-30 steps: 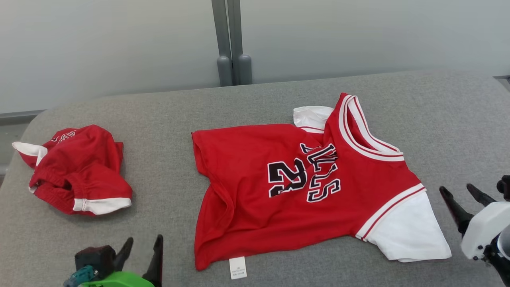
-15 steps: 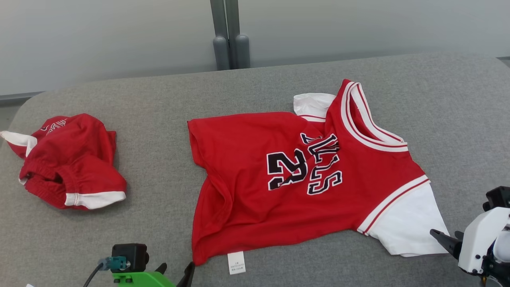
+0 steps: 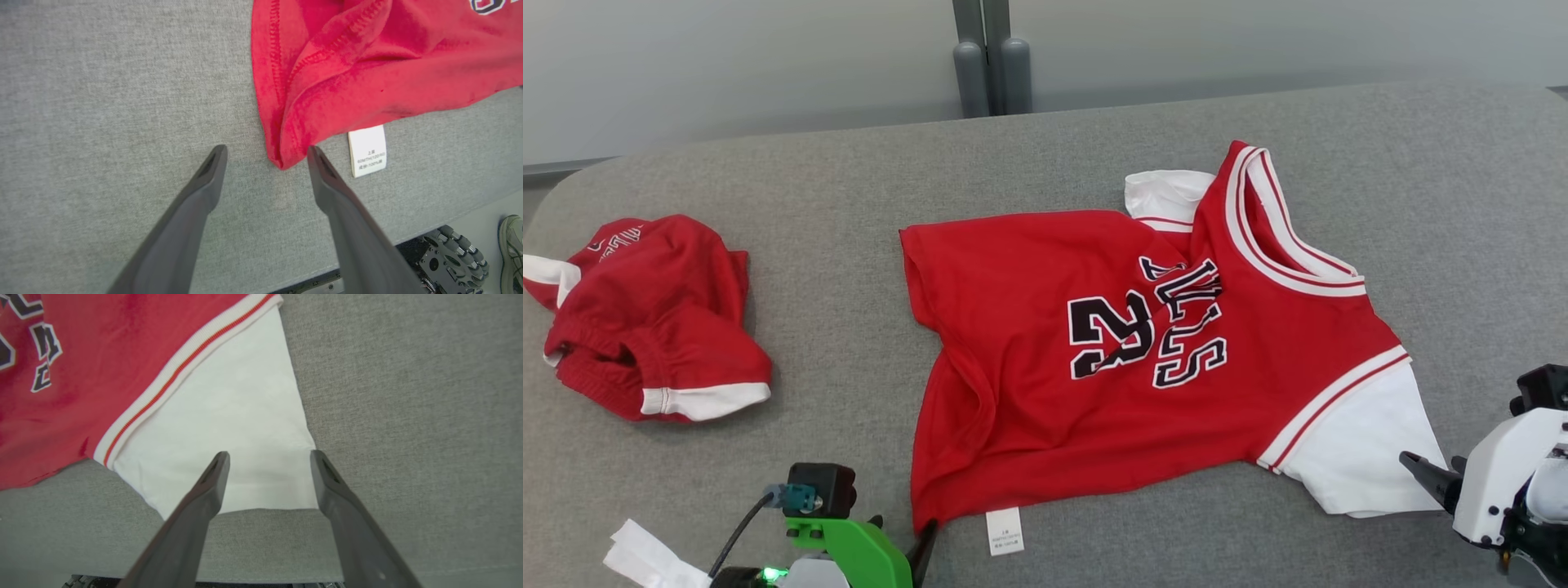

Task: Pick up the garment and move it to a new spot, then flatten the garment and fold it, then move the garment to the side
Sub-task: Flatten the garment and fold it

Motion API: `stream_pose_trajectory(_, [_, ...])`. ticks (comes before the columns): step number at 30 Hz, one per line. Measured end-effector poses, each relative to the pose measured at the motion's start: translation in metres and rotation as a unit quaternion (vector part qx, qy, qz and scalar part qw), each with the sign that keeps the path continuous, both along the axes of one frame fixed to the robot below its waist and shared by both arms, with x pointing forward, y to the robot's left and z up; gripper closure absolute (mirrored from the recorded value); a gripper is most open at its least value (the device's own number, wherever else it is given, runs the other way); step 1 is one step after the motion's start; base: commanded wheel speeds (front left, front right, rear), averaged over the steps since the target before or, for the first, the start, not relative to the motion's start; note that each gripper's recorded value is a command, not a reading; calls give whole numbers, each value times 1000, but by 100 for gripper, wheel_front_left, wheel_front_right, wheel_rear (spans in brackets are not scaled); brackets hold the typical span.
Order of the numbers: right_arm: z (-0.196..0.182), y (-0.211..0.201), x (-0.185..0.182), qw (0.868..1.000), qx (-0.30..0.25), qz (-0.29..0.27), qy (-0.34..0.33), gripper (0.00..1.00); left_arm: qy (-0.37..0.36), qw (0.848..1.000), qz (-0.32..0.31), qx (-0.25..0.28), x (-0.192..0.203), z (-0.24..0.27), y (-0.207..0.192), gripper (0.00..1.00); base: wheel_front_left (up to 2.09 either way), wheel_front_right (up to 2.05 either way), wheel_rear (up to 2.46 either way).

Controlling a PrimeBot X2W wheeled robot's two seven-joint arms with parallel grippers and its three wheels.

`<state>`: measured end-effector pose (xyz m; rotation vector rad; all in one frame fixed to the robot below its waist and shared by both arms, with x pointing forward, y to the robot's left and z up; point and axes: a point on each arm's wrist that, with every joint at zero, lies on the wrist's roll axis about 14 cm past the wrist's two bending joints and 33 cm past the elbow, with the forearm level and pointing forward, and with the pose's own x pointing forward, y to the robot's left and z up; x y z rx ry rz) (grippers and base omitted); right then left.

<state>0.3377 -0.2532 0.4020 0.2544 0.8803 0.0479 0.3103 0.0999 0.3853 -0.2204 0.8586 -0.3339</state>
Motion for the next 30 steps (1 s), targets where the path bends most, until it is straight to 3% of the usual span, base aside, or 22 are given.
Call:
stream_pose_trajectory(28, [-36,-2,4,998,7,-33,45,0,8,1000,-22,-9,25,-23,-12,0,0,0,0])
stream_pose_trajectory(29, [-37,-1,4,998,7,-33,46,17,9,1000,-23,-9,25,-24,-12,0,0,0,0])
stream_pose_trajectory(30, [-38,-1,4,998,9,-33,47,59,11,1000,-23,-10,24,-25,-13,0,0,0,0])
